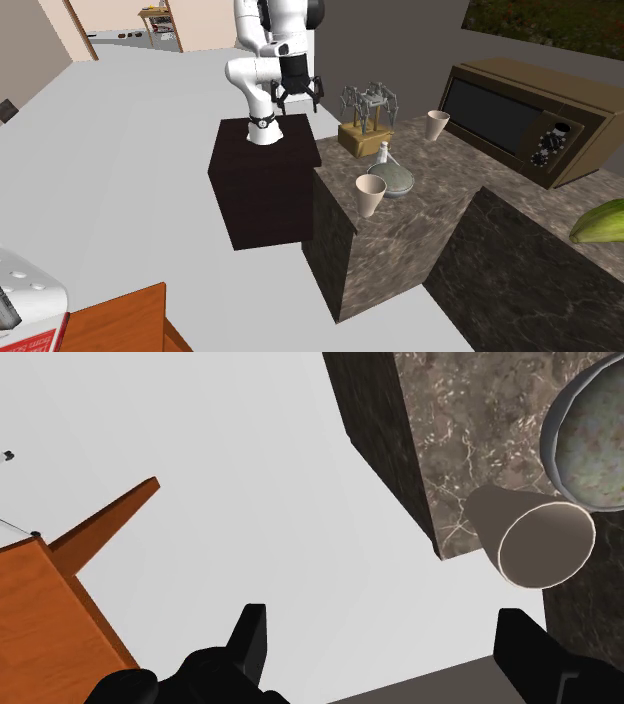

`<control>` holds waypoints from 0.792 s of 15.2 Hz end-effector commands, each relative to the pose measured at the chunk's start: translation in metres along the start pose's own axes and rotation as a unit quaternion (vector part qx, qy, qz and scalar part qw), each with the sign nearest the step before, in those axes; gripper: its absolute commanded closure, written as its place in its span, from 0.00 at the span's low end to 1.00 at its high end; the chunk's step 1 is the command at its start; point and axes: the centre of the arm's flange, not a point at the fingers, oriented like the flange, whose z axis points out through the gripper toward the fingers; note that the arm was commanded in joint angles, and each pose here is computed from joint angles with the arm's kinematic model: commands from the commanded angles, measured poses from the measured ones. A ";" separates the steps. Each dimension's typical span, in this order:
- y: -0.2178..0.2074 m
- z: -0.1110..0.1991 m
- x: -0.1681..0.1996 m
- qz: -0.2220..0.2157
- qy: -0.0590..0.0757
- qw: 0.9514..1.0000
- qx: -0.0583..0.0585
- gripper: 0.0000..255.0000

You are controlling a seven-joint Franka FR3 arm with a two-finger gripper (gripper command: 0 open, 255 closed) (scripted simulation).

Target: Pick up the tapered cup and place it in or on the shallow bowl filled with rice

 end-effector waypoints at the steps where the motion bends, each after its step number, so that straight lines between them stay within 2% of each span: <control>1: -0.015 0.022 0.005 -0.002 -0.002 1.000 0.002 0.00; 12: -0.095 0.139 0.038 -0.014 -0.019 1.000 0.009 0.00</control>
